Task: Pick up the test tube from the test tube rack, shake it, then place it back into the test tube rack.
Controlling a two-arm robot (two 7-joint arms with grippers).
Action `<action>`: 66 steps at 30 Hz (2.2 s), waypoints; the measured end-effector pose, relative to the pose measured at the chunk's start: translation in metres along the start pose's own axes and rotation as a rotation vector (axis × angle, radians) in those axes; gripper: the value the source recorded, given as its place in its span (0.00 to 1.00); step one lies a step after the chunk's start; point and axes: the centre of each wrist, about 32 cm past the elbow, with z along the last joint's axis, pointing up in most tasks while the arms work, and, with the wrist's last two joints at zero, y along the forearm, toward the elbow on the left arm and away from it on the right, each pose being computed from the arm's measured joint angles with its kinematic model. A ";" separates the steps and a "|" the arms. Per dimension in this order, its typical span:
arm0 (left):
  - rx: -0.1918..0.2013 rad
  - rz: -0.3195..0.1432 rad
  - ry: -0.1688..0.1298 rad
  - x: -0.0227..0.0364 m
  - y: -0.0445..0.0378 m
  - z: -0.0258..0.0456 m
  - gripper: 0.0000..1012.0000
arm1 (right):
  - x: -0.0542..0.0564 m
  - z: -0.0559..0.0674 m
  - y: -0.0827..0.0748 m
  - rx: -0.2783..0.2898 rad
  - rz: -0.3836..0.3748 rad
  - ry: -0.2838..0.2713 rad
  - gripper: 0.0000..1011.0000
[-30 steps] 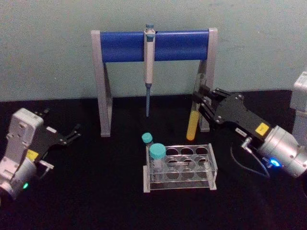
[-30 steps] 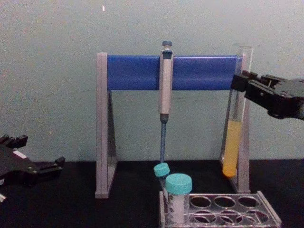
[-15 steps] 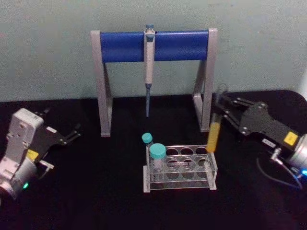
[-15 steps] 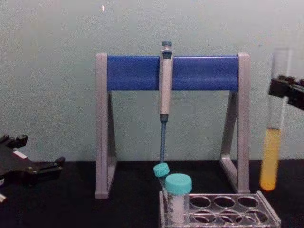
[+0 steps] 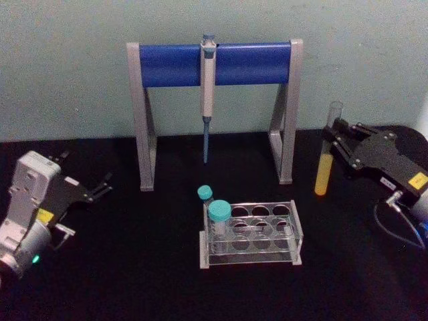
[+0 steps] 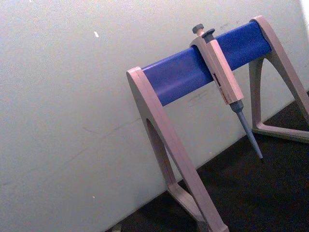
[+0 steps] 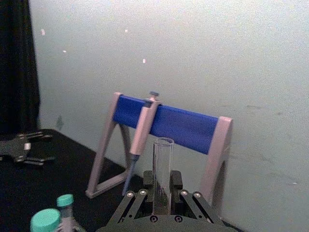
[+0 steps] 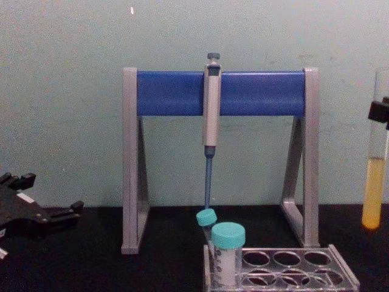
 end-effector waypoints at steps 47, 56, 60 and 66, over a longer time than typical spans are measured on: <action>0.000 0.000 0.000 0.0000 0.0000 0.0000 0.99 | 0.003 0.003 -0.004 0.053 0.211 0.107 0.22; 0.000 0.000 0.000 0.0000 0.0000 0.0000 0.99 | 0.010 0.006 0.000 0.028 0.124 0.045 0.22; 0.000 0.000 0.000 0.0000 0.0000 0.0000 0.99 | 0.012 0.004 0.008 0.026 0.112 0.038 0.22; 0.000 0.000 0.000 0.0000 0.0000 0.0000 0.99 | 0.012 0.000 0.022 0.038 0.125 0.048 0.22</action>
